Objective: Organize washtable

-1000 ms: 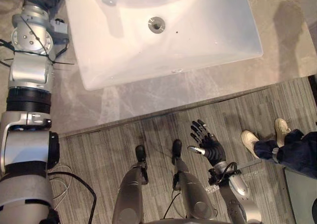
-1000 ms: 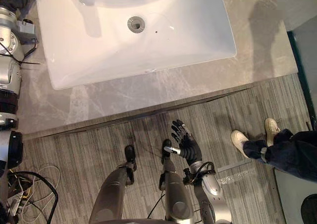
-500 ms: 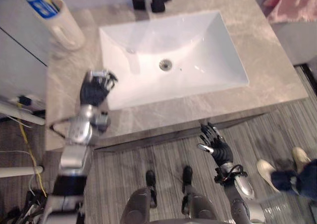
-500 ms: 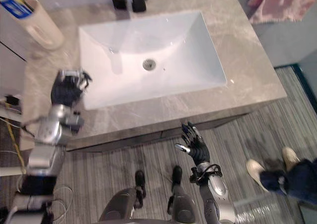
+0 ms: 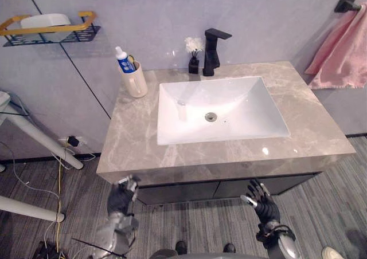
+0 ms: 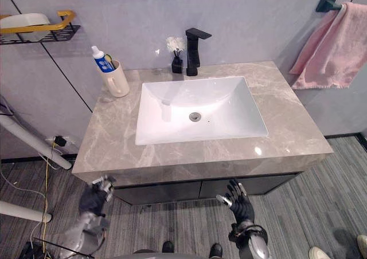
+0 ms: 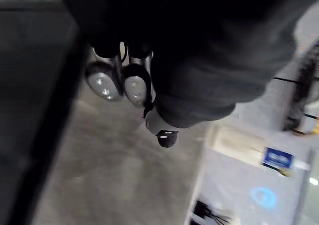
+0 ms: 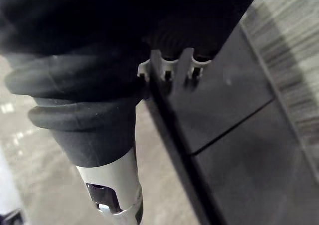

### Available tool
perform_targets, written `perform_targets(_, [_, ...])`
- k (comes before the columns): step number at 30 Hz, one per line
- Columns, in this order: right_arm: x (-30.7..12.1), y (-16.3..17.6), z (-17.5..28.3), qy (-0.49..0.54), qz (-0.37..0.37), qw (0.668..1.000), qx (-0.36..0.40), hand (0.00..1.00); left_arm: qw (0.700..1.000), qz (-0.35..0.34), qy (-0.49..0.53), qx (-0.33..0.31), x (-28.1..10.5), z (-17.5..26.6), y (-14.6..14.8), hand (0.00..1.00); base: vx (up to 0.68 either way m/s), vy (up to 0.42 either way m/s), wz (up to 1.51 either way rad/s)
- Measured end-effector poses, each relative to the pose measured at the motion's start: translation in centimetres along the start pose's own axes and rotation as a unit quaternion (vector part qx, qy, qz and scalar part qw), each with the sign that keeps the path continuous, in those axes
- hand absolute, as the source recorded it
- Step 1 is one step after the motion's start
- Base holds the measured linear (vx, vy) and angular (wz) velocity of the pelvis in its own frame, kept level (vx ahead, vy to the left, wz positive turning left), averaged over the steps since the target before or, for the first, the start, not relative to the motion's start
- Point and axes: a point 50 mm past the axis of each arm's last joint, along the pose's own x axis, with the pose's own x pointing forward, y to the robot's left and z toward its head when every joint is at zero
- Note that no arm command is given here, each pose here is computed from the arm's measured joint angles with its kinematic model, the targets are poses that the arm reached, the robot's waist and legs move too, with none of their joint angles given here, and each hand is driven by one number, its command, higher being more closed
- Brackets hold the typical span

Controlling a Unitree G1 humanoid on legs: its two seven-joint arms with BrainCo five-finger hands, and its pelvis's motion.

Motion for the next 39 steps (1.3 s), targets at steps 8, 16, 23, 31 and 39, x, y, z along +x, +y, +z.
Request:
perform_targets(8, [-1.3,-2.7,-4.9,0.113,-0.066,0.991,-0.022,0.00,0.980,0.063,0.189,-0.011,-2.1,-8.3,2.2,0.00,0.00,-0.007,0.03])
perform_targets(16, [-2.9,-4.4,-8.8,0.201,-0.125,0.972,-0.003,0.00,0.967,0.069,0.234,0.080,-1.8,-9.6,3.1,0.00,-0.03,0.003,-0.06])
perform_targets(23, [-0.3,-4.0,-7.7,0.194,-0.135,0.972,-0.015,0.00,0.940,0.087,0.296,0.146,-0.1,-10.3,4.0,0.00,-0.04,0.033,-0.76])
perform_targets(31, [2.0,-2.6,-7.0,0.210,-0.104,0.965,-0.115,0.00,0.926,0.087,0.309,0.200,0.8,-10.0,3.8,0.00,-0.09,0.033,-1.48])
perform_targets(39, [3.6,-0.7,-7.0,0.237,-0.023,0.941,-0.240,0.00,0.943,0.106,0.282,0.144,2.0,-9.4,2.9,0.00,-0.08,-0.077,-1.44])
